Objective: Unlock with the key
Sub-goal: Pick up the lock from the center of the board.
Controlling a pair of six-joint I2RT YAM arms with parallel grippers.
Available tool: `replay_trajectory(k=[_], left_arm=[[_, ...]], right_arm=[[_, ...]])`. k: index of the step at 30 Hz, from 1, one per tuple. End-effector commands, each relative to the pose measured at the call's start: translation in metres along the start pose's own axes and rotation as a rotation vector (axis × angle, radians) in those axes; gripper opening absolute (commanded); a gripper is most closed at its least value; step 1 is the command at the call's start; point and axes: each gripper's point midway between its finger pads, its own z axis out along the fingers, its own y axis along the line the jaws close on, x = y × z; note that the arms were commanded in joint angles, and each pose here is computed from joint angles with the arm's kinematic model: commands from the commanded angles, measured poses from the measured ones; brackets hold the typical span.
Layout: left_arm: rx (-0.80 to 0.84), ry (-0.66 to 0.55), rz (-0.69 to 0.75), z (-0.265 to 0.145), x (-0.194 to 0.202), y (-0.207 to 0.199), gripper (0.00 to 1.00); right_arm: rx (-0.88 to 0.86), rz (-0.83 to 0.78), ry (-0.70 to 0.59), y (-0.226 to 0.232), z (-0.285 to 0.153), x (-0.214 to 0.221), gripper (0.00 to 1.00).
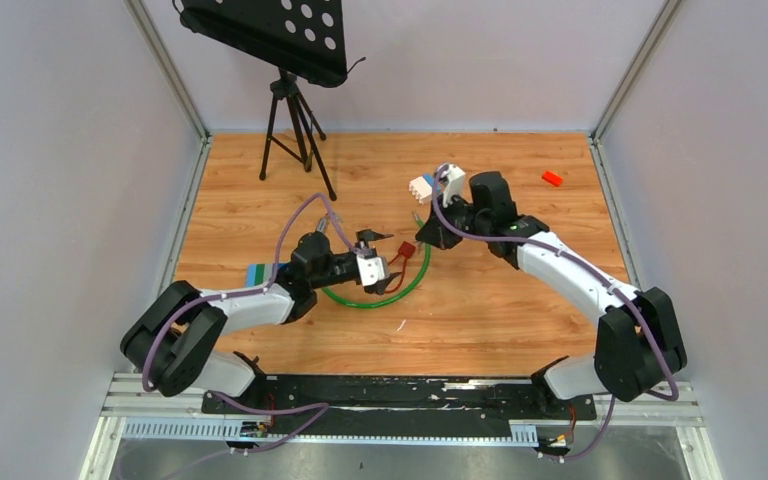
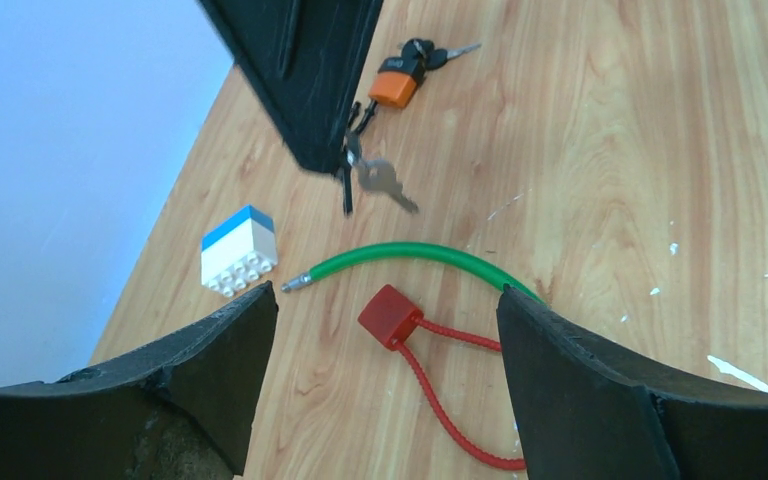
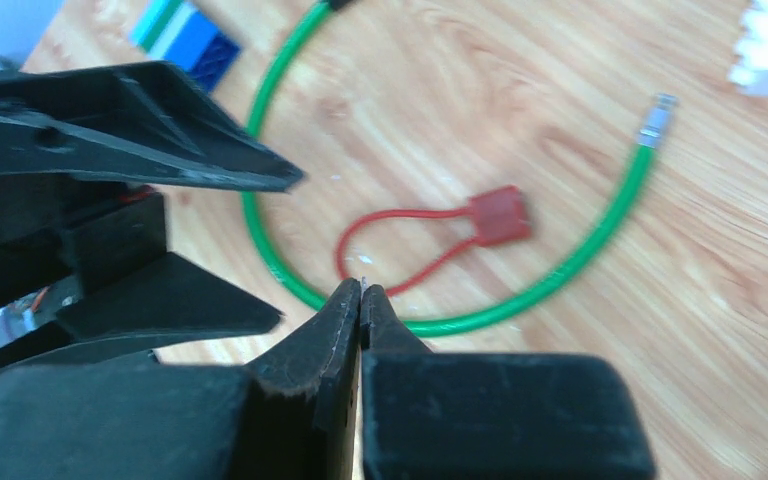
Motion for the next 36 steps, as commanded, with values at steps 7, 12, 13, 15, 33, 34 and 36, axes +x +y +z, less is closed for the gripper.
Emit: replay_trajectory(k=[7, 12, 13, 15, 33, 34, 36], left_arm=[[-0.082, 0.326, -0.347, 0.033, 0.049, 0.031, 0.88], [-0.085, 0.567, -0.565, 0.045, 0.076, 0.023, 0.85], [-0.087, 0.597, -0.595, 0.049, 0.08, 0.019, 0.85], [-0.103, 0.669, -0.642, 0.05, 0.087, 0.013, 0.85], [-0.147, 0.961, -0.77, 0.067, 0.132, -0.007, 0.79], [-0.146, 0.962, -0.775, 0.07, 0.133, -0.007, 0.78], [-0.137, 0.974, -0.789, 0.072, 0.138, -0.012, 0.75]], right_arm=[[0.192, 0.09, -0.082, -0.086, -0.064, -0.007, 0.0], [0.232, 0.111, -0.134, -0.1, -0.093, -0.016, 0.0], [0.236, 0.11, -0.141, -0.1, -0.096, -0.016, 0.0], [0.239, 0.109, -0.15, -0.101, -0.101, -0.017, 0.0], [0.201, 0.154, -0.145, -0.106, -0.105, -0.01, 0.0], [0.2, 0.156, -0.146, -0.107, -0.106, -0.01, 0.0], [0.198, 0.158, -0.146, -0.107, -0.106, -0.009, 0.0]])
